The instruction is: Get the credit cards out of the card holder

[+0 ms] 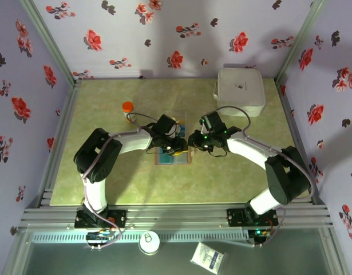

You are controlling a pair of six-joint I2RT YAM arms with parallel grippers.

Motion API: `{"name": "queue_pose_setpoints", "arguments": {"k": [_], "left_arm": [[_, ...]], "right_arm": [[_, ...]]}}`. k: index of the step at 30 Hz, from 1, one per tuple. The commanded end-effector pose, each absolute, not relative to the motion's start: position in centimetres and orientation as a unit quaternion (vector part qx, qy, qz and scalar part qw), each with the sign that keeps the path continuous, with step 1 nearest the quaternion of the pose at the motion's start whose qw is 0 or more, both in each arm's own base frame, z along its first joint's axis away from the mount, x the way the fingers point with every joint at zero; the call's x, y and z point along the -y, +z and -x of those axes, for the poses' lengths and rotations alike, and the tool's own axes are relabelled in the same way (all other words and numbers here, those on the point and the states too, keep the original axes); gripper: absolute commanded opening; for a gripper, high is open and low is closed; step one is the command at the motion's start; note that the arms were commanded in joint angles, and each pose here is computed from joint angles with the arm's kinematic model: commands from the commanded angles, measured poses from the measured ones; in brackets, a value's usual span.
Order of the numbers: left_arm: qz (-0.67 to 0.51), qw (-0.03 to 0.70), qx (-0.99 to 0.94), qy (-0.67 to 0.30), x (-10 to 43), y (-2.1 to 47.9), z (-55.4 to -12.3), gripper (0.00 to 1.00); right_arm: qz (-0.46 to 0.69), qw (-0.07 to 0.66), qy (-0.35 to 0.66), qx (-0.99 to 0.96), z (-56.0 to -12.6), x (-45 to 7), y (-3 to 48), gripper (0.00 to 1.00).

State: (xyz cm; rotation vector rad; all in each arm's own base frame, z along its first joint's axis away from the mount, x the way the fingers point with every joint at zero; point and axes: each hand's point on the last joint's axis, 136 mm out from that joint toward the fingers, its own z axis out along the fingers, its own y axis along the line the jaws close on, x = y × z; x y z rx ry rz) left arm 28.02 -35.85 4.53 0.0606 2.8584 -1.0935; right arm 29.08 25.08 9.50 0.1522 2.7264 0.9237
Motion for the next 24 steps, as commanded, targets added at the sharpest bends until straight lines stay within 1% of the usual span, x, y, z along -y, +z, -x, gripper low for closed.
{"name": "queue_pose_setpoints", "arguments": {"k": [1, 8, 17, 20, 24], "left_arm": [[-0.025, 0.073, -0.923, -0.377, 35.6, 7.5, -28.7, 0.35], [0.005, 0.097, -0.926, -0.364, 31.5, 8.4, -28.9, 0.3], [0.064, 0.099, -0.938, -0.326, 24.9, 6.5, -28.1, 0.19], [0.075, 0.093, -0.94, -0.318, 23.6, 5.7, -27.8, 0.16], [0.074, 0.08, -0.942, -0.318, 23.4, 4.7, -27.8, 0.12]], "right_arm": [[-0.049, 0.14, 0.319, -0.936, -29.6, -25.1, 10.4, 0.24], [-0.03, 0.125, 0.322, -0.938, -29.6, -27.1, 10.2, 0.23], [0.006, 0.096, 0.318, -0.943, -29.1, -31.4, 8.8, 0.23], [0.016, 0.083, 0.317, -0.945, -28.8, -32.7, 8.2, 0.23], [0.02, 0.073, 0.319, -0.945, -28.6, -33.7, 7.3, 0.23]]}}
